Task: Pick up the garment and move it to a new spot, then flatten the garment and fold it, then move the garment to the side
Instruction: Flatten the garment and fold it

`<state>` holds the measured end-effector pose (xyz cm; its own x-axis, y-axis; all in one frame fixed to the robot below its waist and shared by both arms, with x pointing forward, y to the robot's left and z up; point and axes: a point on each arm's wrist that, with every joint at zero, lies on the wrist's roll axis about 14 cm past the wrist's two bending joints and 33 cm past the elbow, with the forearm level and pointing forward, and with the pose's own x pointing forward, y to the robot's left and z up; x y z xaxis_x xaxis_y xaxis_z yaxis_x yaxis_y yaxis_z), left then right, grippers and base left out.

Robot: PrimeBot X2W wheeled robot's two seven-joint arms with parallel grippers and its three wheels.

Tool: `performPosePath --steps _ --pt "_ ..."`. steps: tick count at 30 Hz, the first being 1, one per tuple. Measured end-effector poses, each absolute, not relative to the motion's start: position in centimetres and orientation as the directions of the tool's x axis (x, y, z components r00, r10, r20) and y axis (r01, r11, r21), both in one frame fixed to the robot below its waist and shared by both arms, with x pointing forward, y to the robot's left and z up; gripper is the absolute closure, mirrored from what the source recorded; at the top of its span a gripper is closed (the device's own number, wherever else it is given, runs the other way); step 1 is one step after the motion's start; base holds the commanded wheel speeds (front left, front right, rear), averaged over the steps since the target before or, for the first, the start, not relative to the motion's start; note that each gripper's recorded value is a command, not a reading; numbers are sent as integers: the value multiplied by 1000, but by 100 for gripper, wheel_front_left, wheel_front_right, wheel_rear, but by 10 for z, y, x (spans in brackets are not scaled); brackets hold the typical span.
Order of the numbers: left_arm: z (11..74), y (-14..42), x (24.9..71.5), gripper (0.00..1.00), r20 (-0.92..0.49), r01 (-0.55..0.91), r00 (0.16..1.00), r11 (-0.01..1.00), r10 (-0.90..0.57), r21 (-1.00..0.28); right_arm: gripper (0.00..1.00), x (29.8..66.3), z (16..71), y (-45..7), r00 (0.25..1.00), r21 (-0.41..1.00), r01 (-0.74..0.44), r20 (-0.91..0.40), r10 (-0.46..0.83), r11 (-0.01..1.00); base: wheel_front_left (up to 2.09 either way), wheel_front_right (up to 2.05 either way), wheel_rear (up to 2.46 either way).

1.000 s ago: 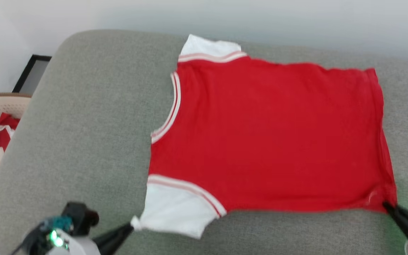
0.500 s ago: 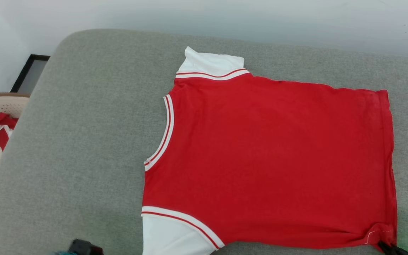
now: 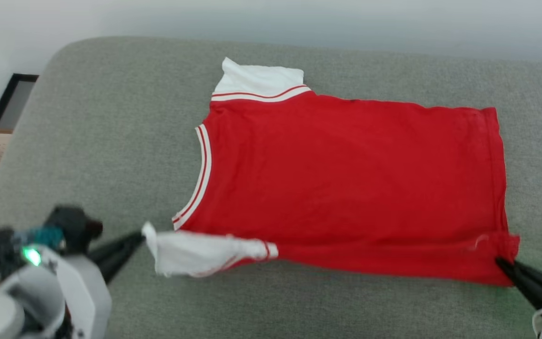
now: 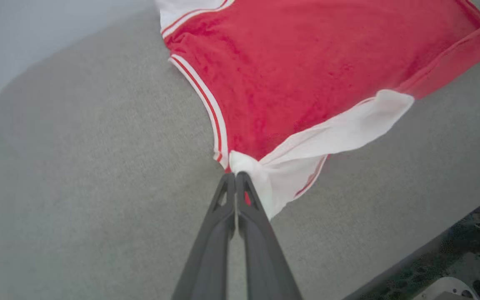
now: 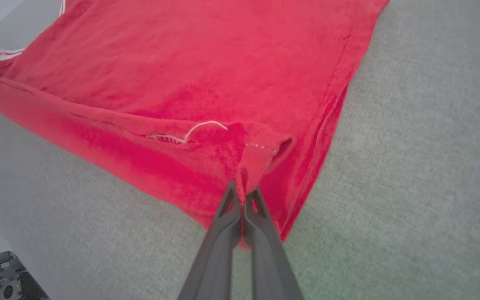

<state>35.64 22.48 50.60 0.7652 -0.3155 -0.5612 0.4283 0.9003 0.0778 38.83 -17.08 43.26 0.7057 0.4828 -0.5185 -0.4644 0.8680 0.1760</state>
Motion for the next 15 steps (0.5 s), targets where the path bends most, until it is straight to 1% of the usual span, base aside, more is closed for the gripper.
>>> performPosePath --steps 3,7,15 --pt "519 223 383 100 -541 469 772 874 -333 131 100 403 439 -170 714 158 -467 -514 476 870 0 0 0" --pt "527 216 417 100 -528 520 765 837 -368 171 100 426 448 -171 730 131 -463 -505 461 876 0 0 0" --pt "519 206 477 100 -535 569 744 800 -401 191 100 466 442 -172 733 95 -443 -534 421 891 0 0 0"
